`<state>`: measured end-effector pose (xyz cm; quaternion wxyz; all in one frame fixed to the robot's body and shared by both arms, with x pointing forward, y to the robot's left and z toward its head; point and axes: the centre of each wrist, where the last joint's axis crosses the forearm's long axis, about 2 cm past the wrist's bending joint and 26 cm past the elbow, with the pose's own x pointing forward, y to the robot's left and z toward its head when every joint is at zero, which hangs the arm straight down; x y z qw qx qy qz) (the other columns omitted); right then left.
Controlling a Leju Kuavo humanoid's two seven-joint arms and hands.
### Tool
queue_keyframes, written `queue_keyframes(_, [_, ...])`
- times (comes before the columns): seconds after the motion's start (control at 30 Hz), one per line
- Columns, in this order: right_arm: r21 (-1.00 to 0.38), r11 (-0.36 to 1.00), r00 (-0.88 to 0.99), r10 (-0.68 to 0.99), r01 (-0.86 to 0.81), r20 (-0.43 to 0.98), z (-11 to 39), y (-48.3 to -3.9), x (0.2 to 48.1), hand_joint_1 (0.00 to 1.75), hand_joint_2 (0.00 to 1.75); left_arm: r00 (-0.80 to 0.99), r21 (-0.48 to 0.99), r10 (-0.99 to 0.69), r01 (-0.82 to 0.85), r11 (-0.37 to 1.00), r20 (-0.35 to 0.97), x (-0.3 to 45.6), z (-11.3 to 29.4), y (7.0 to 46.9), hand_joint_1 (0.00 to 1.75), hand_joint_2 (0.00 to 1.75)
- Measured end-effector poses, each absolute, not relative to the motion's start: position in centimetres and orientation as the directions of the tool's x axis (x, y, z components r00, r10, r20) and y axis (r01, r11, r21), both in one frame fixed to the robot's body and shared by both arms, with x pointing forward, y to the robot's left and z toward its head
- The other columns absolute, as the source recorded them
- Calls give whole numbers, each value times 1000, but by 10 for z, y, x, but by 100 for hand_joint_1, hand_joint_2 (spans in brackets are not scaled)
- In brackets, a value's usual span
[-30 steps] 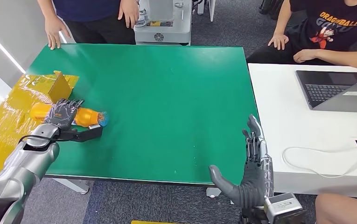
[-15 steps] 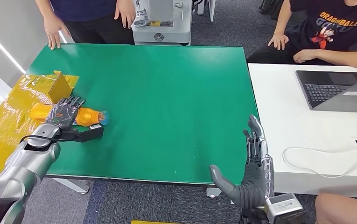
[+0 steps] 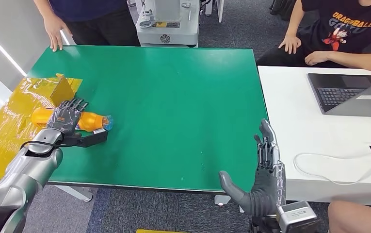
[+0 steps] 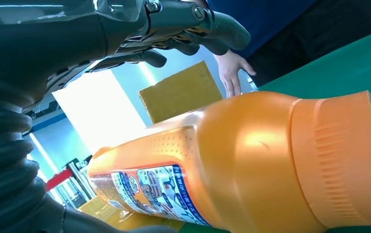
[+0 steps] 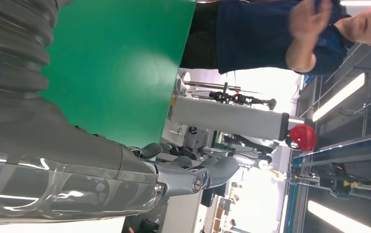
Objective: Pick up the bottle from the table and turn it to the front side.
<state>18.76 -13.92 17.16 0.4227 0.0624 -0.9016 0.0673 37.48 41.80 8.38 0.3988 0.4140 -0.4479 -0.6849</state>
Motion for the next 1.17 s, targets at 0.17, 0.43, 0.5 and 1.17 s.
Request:
queue_keyframes(0.17, [-54, 986, -640, -62, -160, 766, 171, -139, 188, 0, 175, -364, 976, -918, 84, -200, -157, 373, 84, 418, 0, 175])
queue_keyframes(0.43, [15, 988, -654, -114, -156, 748, 167, -139, 188, 0, 175, -412, 933, -890, -201, 300, 197, 371, 89, 391, 0, 175])
queue_keyframes(0.5, [30, 987, -654, -126, -156, 746, 166, -139, 188, 0, 175, -422, 834, -818, -215, 509, 390, 365, 91, 375, 0, 175])
queue_keyframes(1.17, [98, 993, -674, -118, -68, 730, 163, -132, 186, 0, 175, -568, -78, 169, 180, 980, 806, 321, 149, 211, 0, 175])
